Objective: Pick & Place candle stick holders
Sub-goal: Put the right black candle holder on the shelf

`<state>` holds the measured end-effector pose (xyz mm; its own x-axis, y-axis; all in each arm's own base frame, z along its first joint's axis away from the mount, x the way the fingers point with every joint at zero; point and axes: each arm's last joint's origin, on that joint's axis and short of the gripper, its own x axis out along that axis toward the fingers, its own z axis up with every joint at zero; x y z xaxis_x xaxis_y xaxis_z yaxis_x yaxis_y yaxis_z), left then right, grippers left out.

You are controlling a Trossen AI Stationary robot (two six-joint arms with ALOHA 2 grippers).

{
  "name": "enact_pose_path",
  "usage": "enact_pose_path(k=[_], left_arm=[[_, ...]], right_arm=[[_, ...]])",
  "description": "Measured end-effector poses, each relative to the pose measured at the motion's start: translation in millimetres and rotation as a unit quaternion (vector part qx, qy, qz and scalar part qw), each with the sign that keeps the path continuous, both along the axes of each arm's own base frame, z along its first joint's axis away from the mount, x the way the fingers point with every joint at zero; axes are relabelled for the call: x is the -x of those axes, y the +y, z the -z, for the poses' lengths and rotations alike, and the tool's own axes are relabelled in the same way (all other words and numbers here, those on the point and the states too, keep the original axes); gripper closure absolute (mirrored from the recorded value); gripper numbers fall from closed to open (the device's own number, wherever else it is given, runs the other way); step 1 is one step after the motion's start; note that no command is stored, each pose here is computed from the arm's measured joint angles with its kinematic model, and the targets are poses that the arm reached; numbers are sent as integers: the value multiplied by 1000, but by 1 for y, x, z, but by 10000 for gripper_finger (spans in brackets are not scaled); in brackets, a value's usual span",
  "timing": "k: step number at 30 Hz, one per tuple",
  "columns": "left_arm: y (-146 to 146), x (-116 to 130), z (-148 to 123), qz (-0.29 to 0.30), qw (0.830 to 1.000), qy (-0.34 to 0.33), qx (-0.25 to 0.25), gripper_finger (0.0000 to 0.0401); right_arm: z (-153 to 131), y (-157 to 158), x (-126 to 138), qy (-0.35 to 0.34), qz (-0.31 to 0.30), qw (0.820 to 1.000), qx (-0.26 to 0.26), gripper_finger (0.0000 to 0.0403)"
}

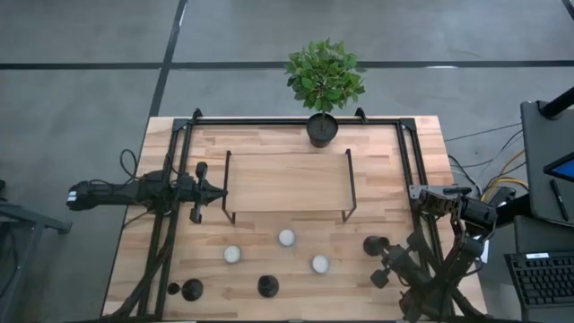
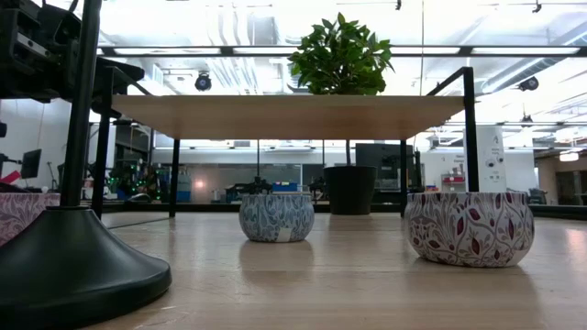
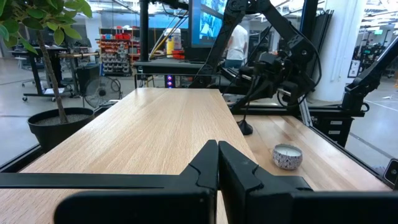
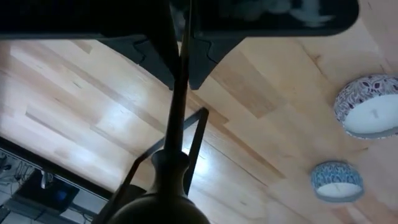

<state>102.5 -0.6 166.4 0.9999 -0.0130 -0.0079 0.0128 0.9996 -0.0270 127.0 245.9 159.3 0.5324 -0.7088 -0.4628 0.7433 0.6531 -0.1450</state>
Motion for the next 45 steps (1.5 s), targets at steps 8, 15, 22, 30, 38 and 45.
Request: enact_pose_path(k=[8,15,22,30,38,45], left_arm=[[0,0,0,0,1000,0,0,391],[0,0,0,0,1000,0,0,391],[0,0,0,0,1000,0,0,391],[0,0,0,0,1000,0,0,391],[0,0,0,0,1000,0,0,391],[0,0,0,0,1000,0,0,391]], right_arm=[[-30,-2,-9,-56,-39,997,-23,388],[-89,-13,-21,-72,-105,992,-14,389],[-149,-36,-47,-54,-124,991,17,389],[-188,-74,-57,-86,-106,989,52,389],[-209,-99,-72,-87,-103,990,53,390],[-228,-117,-107,-65,-163,984,37,390]])
